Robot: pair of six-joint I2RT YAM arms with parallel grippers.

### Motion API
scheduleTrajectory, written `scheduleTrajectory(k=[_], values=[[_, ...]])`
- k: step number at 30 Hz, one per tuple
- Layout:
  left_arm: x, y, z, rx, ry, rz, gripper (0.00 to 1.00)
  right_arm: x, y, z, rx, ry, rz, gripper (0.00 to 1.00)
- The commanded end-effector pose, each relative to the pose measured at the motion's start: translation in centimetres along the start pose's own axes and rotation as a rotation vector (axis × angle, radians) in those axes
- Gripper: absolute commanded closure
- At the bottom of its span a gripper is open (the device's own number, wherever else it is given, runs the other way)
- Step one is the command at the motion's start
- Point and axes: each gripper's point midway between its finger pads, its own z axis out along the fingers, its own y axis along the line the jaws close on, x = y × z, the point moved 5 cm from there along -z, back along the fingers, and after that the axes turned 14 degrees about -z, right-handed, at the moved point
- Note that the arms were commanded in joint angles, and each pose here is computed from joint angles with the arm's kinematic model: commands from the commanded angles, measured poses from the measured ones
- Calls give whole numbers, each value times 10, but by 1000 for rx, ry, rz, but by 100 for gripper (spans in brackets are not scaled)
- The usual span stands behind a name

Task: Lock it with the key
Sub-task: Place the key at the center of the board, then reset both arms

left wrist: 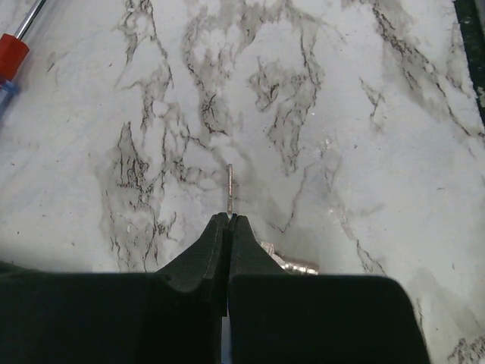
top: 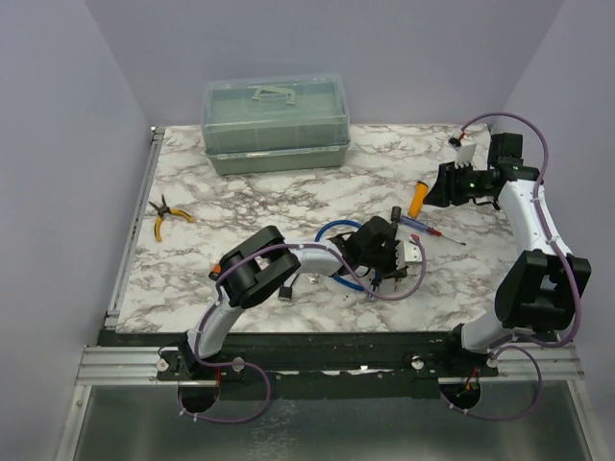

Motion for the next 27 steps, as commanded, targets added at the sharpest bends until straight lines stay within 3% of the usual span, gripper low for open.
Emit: scheduleTrajectory(k=[1, 4, 12, 19, 22, 27], values=[[-17, 13, 5, -39, -49, 46, 98, 2, 7, -5, -22, -12, 26, 53], [-26, 13, 5, -39, -67, 54, 87, 2, 6, -4, -19, -10, 30, 53], [-57, -11, -22, 34, -61, 18, 45, -12, 9, -11, -32, -51, 17, 49], [-80, -19, -90, 41, -56, -192, 7, -33, 14, -16, -99, -118, 10, 45], [-87, -4, -131, -31, -101, -263, 1, -46, 19, -20, -136, -169, 5, 41], [-87, 31, -212, -226, -151, -439, 1, -54, 20, -20, -166, -194, 14, 34]])
